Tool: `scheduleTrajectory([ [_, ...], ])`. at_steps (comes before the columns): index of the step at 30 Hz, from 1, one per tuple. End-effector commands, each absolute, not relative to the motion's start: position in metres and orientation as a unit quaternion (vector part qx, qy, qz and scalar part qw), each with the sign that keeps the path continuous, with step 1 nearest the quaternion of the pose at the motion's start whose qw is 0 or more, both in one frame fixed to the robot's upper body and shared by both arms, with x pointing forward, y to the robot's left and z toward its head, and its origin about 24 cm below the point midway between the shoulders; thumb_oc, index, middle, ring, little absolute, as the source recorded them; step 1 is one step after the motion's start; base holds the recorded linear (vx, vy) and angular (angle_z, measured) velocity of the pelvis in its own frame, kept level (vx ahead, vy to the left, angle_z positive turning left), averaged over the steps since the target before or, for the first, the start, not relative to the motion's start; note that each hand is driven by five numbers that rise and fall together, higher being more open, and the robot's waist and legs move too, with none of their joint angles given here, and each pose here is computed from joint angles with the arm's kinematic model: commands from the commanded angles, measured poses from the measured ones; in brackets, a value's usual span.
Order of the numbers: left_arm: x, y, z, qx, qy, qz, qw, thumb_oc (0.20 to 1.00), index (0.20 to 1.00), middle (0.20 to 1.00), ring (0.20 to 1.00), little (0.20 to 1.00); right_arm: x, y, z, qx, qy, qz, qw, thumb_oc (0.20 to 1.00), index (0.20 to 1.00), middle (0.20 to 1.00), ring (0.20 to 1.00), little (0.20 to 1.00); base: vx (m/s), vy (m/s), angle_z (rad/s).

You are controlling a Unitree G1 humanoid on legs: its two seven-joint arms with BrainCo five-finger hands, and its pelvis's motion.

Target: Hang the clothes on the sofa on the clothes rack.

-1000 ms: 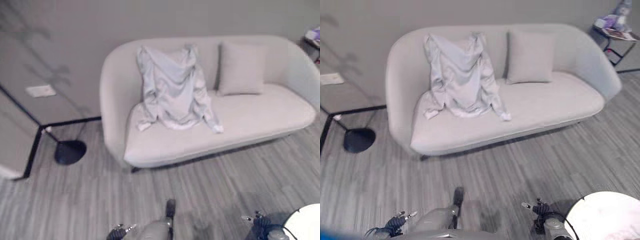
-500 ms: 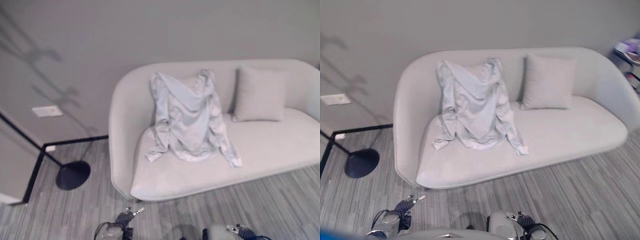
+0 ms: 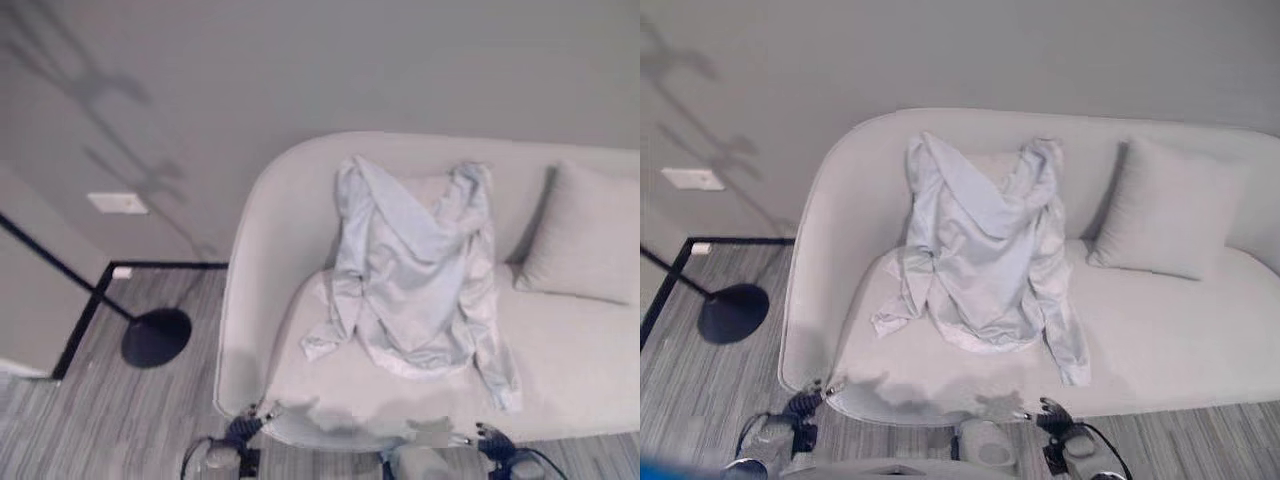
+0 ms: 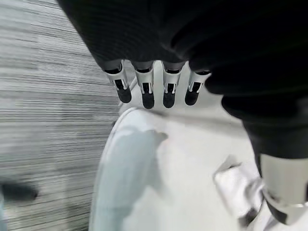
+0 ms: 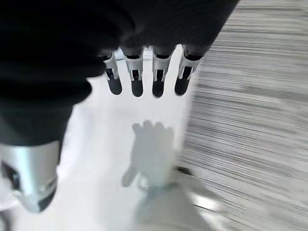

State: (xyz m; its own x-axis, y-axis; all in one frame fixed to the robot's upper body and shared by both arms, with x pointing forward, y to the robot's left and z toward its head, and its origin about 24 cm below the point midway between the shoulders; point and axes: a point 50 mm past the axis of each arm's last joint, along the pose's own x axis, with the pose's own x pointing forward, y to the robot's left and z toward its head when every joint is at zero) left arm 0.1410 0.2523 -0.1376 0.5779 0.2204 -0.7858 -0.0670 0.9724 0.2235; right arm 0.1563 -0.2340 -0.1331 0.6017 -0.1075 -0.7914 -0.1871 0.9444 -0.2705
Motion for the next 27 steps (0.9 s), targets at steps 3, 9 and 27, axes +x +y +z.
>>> scheduleTrajectory([
  [3, 0.135, 0.244, -0.142, 0.090, 0.459, 0.059, 0.882, 1.000, 1.000, 1.000, 1.000, 1.000, 0.123, -0.262, -0.136, -0.198, 0.478, 0.011, 0.855, 1.000, 1.000, 1.000, 1.000, 1.000, 0.19, -0.203, 0.70],
  [9, 0.141, 0.244, -0.138, 0.085, 0.442, 0.056, 0.891, 1.000, 1.000, 1.000, 1.000, 1.000, 0.126, -0.271, -0.127, -0.192, 0.450, -0.007, 0.872, 1.000, 1.000, 1.000, 1.000, 1.000, 0.11, -0.092, 0.34],
  [27, 0.199, 0.242, -0.086, 0.075, 0.277, 0.037, 0.957, 1.000, 1.000, 1.000, 1.000, 1.000, 0.143, -0.301, -0.101, -0.188, 0.390, -0.083, 0.897, 1.000, 1.000, 1.000, 1.000, 1.000, 0.09, 0.091, 0.04],
])
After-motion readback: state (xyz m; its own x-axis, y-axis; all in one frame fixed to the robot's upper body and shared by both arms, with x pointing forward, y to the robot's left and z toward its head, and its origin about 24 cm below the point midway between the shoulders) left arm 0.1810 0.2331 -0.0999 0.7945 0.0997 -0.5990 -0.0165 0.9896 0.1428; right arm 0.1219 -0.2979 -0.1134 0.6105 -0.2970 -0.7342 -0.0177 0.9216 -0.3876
